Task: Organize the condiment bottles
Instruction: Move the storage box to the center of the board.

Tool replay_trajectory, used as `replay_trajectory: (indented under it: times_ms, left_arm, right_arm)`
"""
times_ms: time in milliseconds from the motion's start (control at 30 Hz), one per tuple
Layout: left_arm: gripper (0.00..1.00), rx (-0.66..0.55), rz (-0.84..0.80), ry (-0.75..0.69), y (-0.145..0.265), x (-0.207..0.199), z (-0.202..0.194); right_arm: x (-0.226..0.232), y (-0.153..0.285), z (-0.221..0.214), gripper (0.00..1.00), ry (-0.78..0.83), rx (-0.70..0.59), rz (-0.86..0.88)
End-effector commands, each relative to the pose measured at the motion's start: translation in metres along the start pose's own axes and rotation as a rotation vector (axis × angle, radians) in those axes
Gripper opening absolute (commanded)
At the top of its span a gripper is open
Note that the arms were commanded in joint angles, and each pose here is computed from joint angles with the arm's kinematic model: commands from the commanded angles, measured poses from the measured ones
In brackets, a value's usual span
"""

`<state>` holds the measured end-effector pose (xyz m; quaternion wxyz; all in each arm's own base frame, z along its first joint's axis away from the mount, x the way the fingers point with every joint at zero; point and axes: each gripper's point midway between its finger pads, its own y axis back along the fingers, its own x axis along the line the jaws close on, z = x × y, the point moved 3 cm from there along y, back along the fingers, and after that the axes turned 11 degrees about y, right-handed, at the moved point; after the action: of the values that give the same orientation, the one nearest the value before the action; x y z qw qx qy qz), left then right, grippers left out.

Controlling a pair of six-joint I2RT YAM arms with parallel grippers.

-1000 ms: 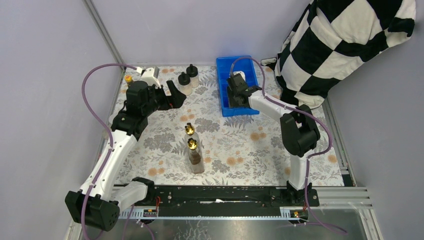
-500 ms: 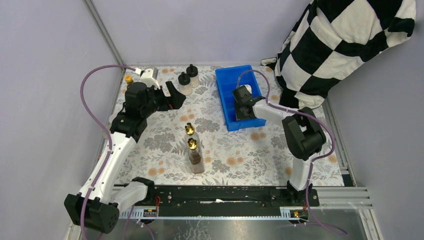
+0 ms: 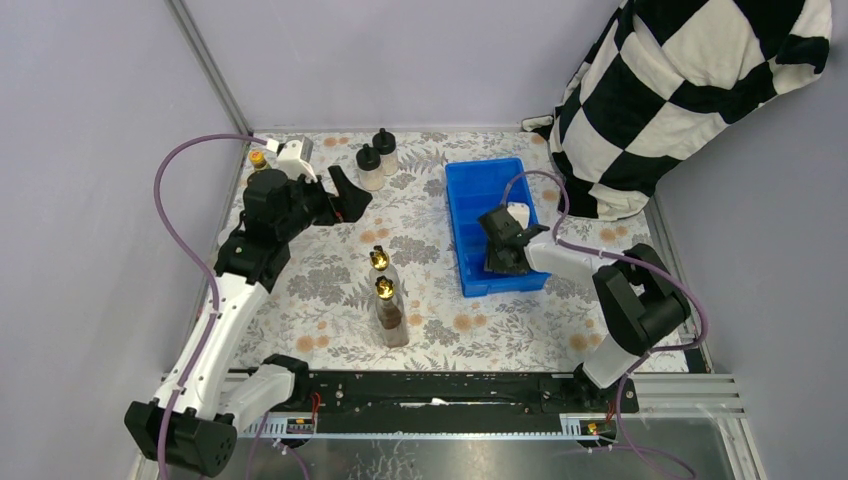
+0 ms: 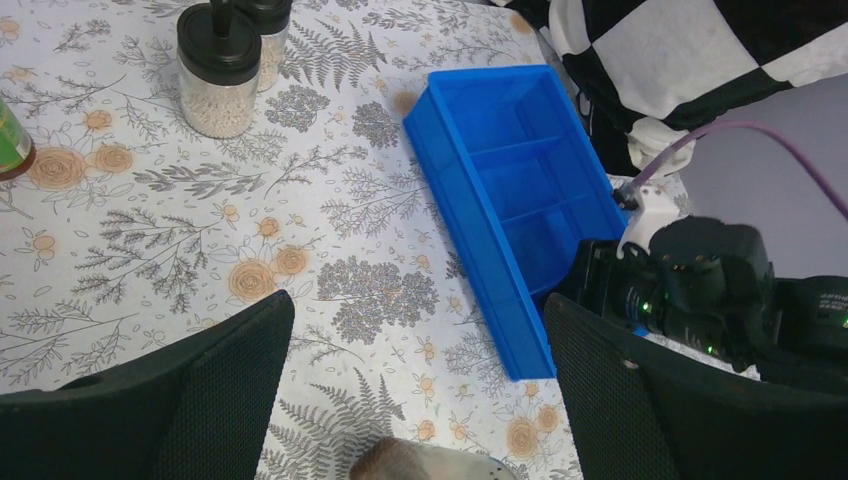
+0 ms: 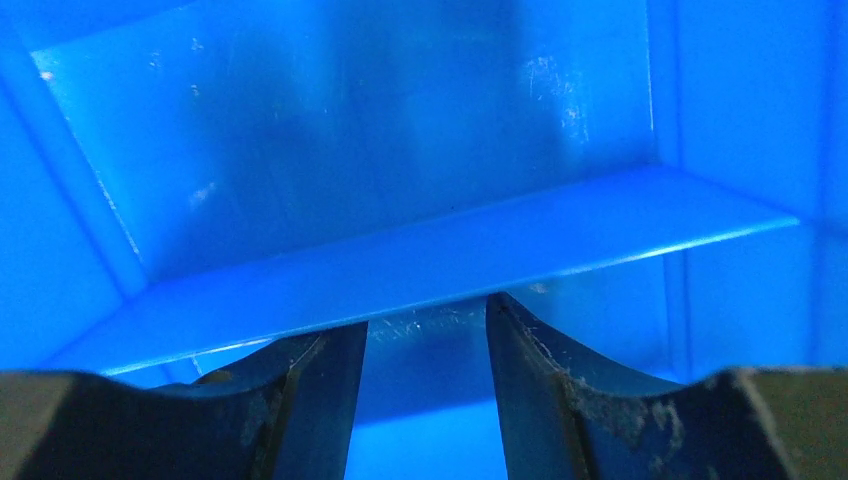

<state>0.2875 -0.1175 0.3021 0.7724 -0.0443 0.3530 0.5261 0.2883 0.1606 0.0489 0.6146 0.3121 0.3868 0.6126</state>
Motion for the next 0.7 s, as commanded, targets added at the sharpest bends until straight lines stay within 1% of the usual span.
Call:
replay_trajectory:
  times_ms: [0,100,267,467,667]
  left_arm:
    - [0.99,-0.001,-0.034,0.011,0.006,-0.004,-0.004]
    - [0.99,0.001,-0.041,0.014,0.009,-0.005,-0.006]
    - [0.99,0.001,-0.045,0.015,0.016,-0.007,-0.007]
    - [0.99,-0.007,-0.051,0.012,0.022,-0.009,-0.007]
    - [0.99,-0.014,-0.048,0.022,0.026,-0.008,-0.009]
  right_arm:
    - [0.002,0.012,-0.022,0.53,-0.115,0.001,-0.037]
    - [0.006,0.017,-0.031,0.51,-0.147,0.0,-0.048]
    - [0.022,0.027,-0.035,0.52,-0.186,-0.029,-0.034]
    - [0.035,0.028,-0.05,0.52,-0.13,-0.005,-0.062]
    - [0.035,0.028,-0.075,0.53,-0.074,0.018,-0.08]
